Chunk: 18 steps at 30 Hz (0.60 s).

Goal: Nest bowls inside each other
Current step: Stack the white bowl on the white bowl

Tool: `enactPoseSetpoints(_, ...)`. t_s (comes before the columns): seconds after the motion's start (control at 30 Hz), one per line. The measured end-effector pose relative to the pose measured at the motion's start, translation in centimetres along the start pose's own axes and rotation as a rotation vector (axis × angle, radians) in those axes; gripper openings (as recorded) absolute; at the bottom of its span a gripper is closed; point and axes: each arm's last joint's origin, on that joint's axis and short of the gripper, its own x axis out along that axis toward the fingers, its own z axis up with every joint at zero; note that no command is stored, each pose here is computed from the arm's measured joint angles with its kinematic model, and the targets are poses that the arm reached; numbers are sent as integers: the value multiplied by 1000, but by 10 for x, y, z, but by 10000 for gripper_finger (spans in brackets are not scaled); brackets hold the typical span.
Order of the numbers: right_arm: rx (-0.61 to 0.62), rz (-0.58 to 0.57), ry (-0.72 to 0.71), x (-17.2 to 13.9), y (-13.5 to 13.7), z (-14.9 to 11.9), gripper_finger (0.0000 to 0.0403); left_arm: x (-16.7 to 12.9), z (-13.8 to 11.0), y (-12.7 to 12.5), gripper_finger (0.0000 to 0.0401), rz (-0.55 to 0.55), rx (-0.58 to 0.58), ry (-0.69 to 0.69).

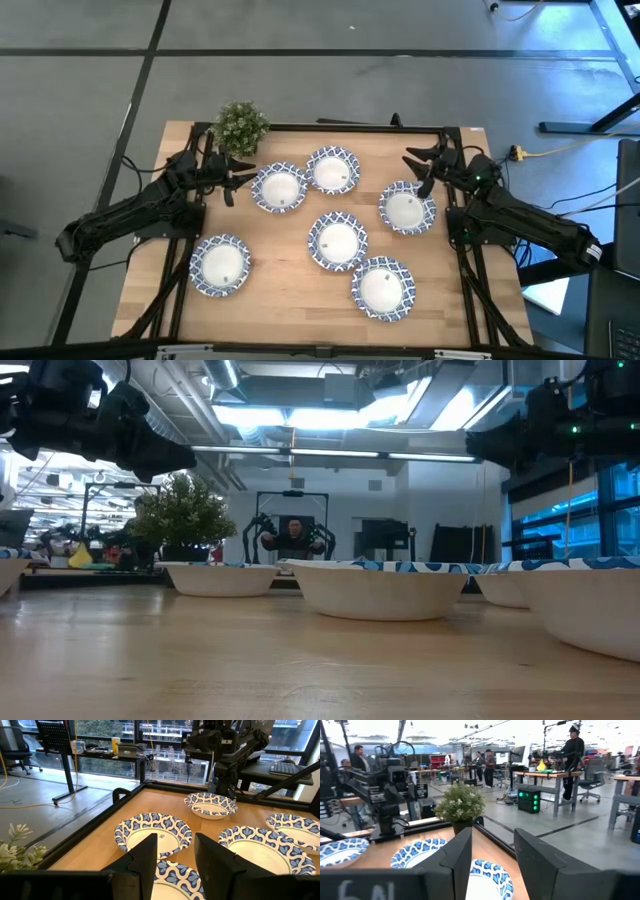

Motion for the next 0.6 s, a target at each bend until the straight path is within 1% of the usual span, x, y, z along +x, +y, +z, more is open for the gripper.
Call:
enactPoseSetpoints(0.1,-24,5,30,2,1,16,149,0,0,0,124,0,0,1)
enactPoseSetpoints(0.3,-146,5,148,3,3,52,149,0,0,0,124,0,0,0)
enactPoseSetpoints(0.43,-152,-44,313,0,4,69,149,0,0,0,124,0,-1,1)
enactPoseSetpoints(0.6,-126,-62,487,-5,5,86,149,0,0,0,124,0,-1,1)
